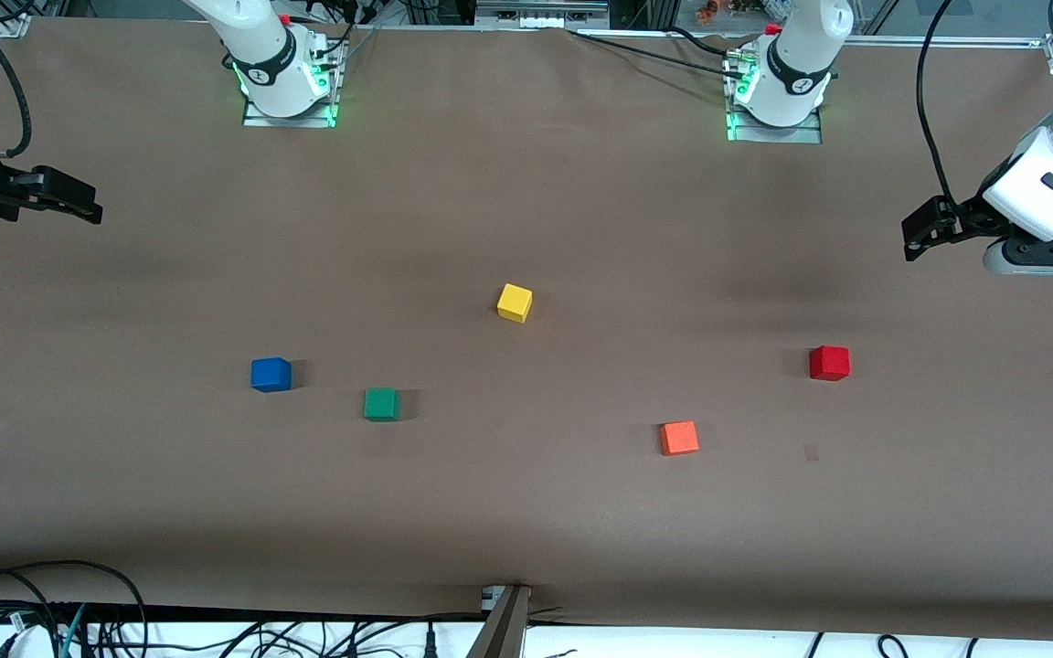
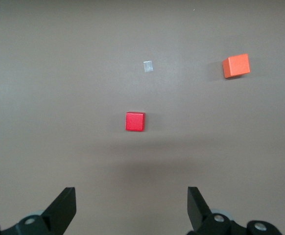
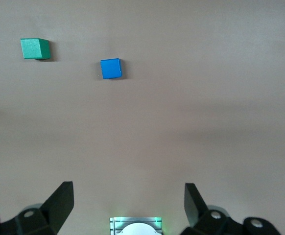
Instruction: Pass red block to right arm, stack on blue
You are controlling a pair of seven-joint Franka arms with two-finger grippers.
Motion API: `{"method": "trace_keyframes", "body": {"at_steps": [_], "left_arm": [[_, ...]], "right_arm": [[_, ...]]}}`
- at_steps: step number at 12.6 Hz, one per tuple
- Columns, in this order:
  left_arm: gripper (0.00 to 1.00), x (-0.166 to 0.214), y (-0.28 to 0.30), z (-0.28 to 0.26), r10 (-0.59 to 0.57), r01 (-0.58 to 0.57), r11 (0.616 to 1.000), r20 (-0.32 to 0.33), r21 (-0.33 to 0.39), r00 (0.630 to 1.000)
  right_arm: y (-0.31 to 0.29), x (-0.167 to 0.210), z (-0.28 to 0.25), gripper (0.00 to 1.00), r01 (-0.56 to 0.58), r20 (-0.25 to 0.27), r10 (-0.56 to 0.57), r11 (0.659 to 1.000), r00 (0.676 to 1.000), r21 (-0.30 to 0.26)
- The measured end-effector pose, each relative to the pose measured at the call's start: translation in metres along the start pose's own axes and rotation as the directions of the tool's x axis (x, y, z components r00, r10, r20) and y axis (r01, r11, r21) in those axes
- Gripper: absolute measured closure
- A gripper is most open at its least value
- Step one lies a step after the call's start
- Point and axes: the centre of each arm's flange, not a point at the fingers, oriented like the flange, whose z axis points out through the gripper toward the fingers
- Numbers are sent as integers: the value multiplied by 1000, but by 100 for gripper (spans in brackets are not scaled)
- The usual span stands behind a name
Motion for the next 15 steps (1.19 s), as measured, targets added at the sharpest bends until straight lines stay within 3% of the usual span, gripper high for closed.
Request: {"method": "trace_keyframes", "body": {"at_steps": [3,10,15], "left_arm": [[0,-1,4,0,7,-7,1000,3,0,1000],[0,2,7,23,13,-13,1000,87,0,996],[0,27,-17,83,-22,24,1000,167,-5,986]], "right_arm": [[0,0,0,0,0,0,0,1000,1000,0],[0,0,0,0,0,0,0,1000,1000,0],[1,0,0,0,18,0,-18,1000,1000,0]]}}
